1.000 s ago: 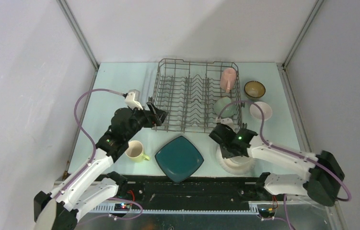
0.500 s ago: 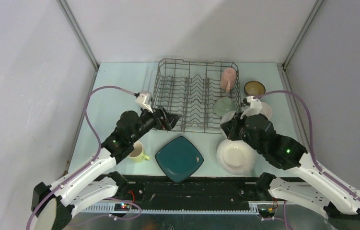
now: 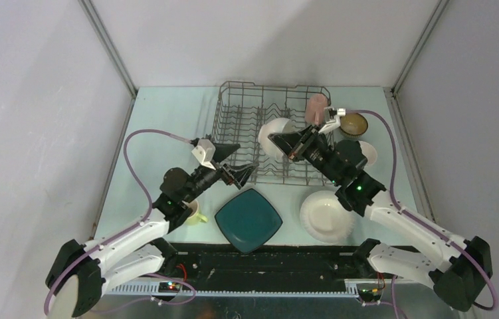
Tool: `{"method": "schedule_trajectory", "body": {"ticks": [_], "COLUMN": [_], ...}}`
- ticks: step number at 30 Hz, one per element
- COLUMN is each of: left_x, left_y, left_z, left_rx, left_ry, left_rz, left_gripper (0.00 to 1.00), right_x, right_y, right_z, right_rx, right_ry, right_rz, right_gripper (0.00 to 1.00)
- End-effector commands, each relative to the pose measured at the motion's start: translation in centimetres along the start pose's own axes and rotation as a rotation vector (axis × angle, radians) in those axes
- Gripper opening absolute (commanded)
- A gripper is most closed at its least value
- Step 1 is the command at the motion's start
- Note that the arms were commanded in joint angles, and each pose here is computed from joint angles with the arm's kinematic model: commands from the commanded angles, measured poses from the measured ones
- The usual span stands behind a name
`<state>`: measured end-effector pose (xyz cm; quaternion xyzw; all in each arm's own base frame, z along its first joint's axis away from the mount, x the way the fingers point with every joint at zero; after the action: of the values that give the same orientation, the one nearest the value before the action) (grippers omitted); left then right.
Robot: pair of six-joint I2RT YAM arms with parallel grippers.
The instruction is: Load the mixed dishes into the dish rack
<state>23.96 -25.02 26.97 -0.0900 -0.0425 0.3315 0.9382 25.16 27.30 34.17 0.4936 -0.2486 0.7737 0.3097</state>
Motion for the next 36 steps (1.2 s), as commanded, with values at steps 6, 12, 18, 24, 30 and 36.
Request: {"method": "schedule_trajectory", "body": {"ticks": [6, 12, 18, 24, 30, 36], "left_x": [-0.4, 1.1, 1.9, 2.0, 1.5, 0.3], "left_y": [-1.8, -2.2, -2.4, -2.5, -2.7, -2.6], "left_z": [5.4, 5.8, 6.4, 7.1, 7.7, 8.4], "left_rx": [-0.18, -0.165, -0.169, -0.19, -0.217, -0.257], "left_ry": [-0.28, -0.369, -0.444, -0.485, -0.513, -0.557], "left_rz": [-0.044, 0.047, 0.12, 0.143, 0.126, 0.072], "left_gripper": [1.0, 1.0, 1.0, 1.0, 1.0, 1.0], "right_x": [8.8, 8.8, 9.4, 9.1, 8.4, 8.1], "right_y": [-0.4, -0.8, -0.8, -1.2, -1.6, -1.9], "right_z": [2.1, 1.6, 1.1, 0.8, 0.4, 0.3], "right_rx": [-0.066, -0.051, -0.054, -0.045, -0.03, -0.026], "right_ry": [-0.145, -0.19, -0.193, -0.211, -0.235, -0.249], "right_rz": [0.418, 0.429, 0.447, 0.44, 0.416, 0.41], "right_gripper": [0.0, 0.0, 0.0, 0.0, 0.0, 0.0]}}
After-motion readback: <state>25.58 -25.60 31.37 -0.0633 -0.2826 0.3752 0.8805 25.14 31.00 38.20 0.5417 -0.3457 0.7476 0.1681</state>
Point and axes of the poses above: each gripper's point midway between its finger pads, its own y axis back along the fingers, its own x axis along the line the jaws close on, z = x × y, the point moved 1 cm from there along y, back along the fingers, and after that the axes turned 14 degrees about -y, right-handed, at the moved point
